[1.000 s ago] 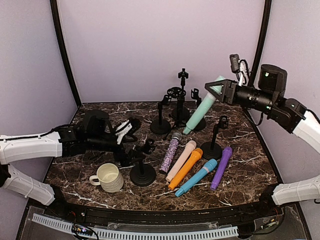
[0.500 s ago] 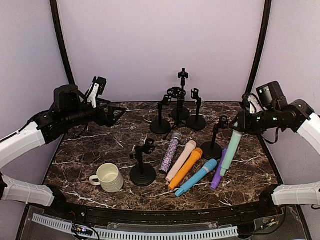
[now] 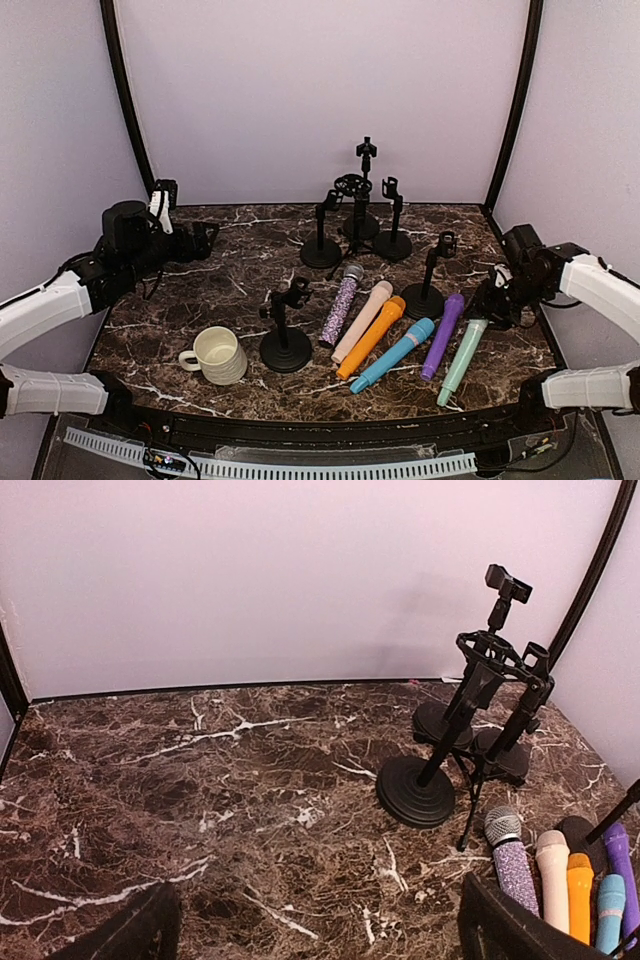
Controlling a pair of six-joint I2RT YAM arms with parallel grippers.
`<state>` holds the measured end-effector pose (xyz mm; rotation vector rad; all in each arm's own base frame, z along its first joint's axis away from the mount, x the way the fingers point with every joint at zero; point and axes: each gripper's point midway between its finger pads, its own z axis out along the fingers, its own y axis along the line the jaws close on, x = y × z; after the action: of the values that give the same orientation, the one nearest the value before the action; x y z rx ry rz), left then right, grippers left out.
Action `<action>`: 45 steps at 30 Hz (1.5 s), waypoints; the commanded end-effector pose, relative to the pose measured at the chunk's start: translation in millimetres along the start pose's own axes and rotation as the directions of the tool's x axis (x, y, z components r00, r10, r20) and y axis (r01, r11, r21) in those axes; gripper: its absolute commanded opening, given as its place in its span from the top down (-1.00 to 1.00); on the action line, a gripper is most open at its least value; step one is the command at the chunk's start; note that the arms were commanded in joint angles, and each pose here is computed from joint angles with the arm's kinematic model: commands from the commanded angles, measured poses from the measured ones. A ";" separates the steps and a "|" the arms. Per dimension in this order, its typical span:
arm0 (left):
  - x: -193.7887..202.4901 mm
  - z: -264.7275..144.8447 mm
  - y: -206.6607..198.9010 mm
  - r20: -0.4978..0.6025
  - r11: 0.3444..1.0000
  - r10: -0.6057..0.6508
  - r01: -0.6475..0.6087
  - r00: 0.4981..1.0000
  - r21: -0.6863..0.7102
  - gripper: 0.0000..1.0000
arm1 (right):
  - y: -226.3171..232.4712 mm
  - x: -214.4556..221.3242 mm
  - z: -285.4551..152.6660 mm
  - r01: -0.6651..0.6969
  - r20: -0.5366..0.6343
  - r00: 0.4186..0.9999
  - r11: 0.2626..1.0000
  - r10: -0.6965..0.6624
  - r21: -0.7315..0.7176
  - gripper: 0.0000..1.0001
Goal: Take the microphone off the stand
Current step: Place the microphone at the corner of the board.
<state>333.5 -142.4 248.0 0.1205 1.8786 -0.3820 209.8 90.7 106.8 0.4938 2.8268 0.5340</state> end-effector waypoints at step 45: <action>-20.0 70.9 -14.0 -0.011 0.983 0.149 -0.147 0.989 0.109 -0.98 | 37.2 -174.6 -42.5 0.096 0.709 0.703 0.995 -0.050 -0.025 -0.97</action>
<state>369.5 -161.0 230.2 0.2626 1.9160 -0.3035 323.8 60.5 133.8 0.6310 2.2243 0.4858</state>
